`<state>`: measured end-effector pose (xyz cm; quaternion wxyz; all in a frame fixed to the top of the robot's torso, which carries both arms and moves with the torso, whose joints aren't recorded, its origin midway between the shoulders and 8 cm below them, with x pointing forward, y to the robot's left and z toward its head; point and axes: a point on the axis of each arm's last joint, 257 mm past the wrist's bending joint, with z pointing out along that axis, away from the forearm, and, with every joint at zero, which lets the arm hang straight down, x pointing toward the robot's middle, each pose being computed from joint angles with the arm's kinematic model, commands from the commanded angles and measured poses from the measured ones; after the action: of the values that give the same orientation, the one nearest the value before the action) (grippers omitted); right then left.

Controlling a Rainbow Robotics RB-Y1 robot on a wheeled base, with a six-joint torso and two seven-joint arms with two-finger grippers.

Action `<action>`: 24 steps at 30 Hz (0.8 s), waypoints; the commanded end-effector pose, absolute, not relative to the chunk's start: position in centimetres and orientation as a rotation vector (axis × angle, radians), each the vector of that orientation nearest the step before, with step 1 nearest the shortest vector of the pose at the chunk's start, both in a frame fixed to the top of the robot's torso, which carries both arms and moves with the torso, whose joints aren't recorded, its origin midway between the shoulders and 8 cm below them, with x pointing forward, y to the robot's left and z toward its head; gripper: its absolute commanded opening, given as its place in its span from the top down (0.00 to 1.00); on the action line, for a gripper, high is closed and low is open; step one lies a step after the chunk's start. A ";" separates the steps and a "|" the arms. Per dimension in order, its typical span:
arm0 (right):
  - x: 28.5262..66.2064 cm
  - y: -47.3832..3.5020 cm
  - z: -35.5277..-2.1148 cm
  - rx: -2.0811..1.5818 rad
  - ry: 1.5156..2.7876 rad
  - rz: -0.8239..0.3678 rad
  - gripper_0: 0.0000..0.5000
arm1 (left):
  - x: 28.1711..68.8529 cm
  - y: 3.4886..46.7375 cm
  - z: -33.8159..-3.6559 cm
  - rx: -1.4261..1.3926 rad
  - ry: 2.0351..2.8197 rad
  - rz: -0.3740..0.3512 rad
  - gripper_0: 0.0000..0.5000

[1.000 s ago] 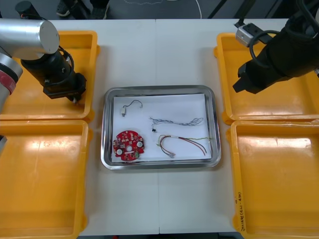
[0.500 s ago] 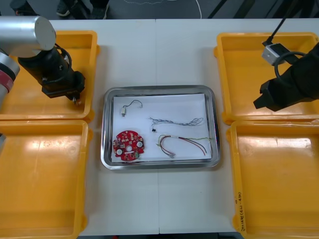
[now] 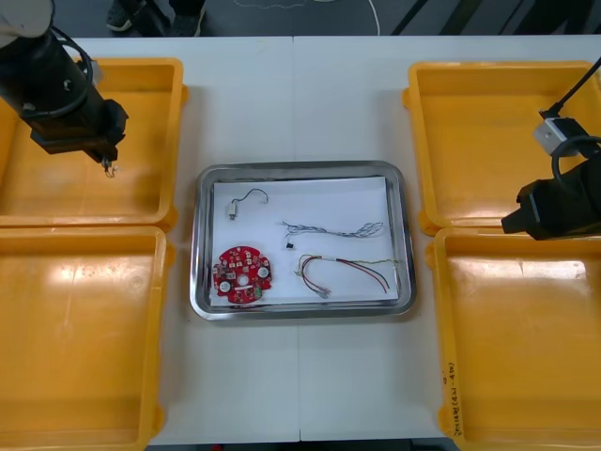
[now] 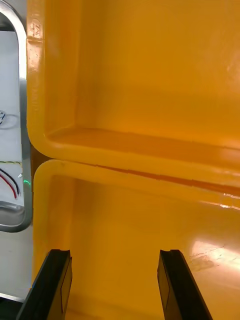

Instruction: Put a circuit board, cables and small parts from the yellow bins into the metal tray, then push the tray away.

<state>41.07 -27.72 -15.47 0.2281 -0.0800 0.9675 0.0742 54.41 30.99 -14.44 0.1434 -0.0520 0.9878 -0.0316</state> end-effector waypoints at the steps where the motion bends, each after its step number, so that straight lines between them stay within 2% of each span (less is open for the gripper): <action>1: 39.9 -28.7 -14.9 -0.163 2.648 0.174 0.00 | 54.5 32.8 -8.1 -0.104 2.756 -0.041 1.00; 6: 39.0 -29.1 -15.7 -0.134 2.655 0.148 0.00 | 53.7 31.7 -6.6 -0.183 2.737 -0.052 1.00; 13: 38.2 -30.1 -17.0 -0.017 2.687 0.141 0.00 | 54.0 28.5 -3.8 -0.255 2.635 -0.109 1.00; 20: 37.3 -29.7 -17.6 0.091 2.700 0.165 0.00 | 53.6 24.4 -4.0 -0.302 2.598 -0.114 1.00; 24: 37.0 -30.0 -18.1 0.113 2.710 0.154 0.00 | 53.6 22.1 -4.3 -0.333 2.583 -0.144 1.00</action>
<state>37.38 -28.62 -18.56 0.2023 0.0179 0.9764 0.0731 53.32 25.20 -6.27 0.2356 -0.1813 0.9532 -0.0556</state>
